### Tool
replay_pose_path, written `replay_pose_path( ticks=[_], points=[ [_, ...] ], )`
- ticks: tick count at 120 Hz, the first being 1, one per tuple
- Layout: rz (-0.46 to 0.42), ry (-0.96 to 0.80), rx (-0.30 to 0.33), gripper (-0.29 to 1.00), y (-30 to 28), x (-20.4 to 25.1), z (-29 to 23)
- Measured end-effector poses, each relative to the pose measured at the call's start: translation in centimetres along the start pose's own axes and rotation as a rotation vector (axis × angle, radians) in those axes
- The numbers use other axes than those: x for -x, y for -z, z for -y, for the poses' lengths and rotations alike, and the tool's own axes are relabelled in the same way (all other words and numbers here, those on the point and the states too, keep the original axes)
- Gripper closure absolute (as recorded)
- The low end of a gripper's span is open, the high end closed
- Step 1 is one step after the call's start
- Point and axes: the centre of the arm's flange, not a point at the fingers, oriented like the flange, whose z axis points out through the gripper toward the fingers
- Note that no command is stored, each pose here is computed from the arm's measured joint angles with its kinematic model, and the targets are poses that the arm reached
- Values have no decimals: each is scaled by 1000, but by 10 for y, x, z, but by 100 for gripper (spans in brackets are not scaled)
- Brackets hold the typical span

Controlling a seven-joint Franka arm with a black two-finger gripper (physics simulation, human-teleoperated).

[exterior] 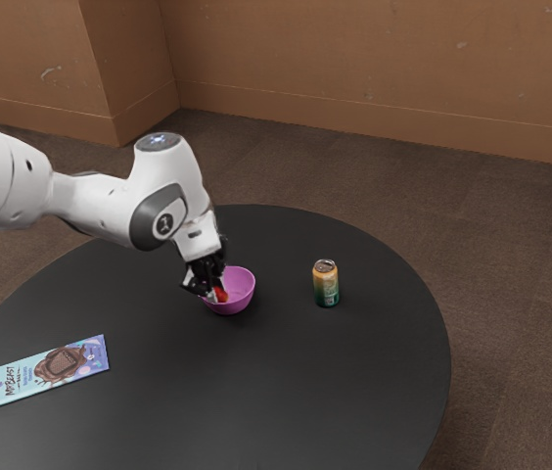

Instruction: Take strawberry from the bowl

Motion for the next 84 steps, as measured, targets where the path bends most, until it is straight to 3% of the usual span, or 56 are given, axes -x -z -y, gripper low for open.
replay_pose_path(
  ticks=[30,71,84],
  points=[
    [-20,-35,81,66,-3,-63,-80],
    [1,70,162,63,-50,-65,-88],
    [2,85,158,40,-48,-68,-87]
  ],
)
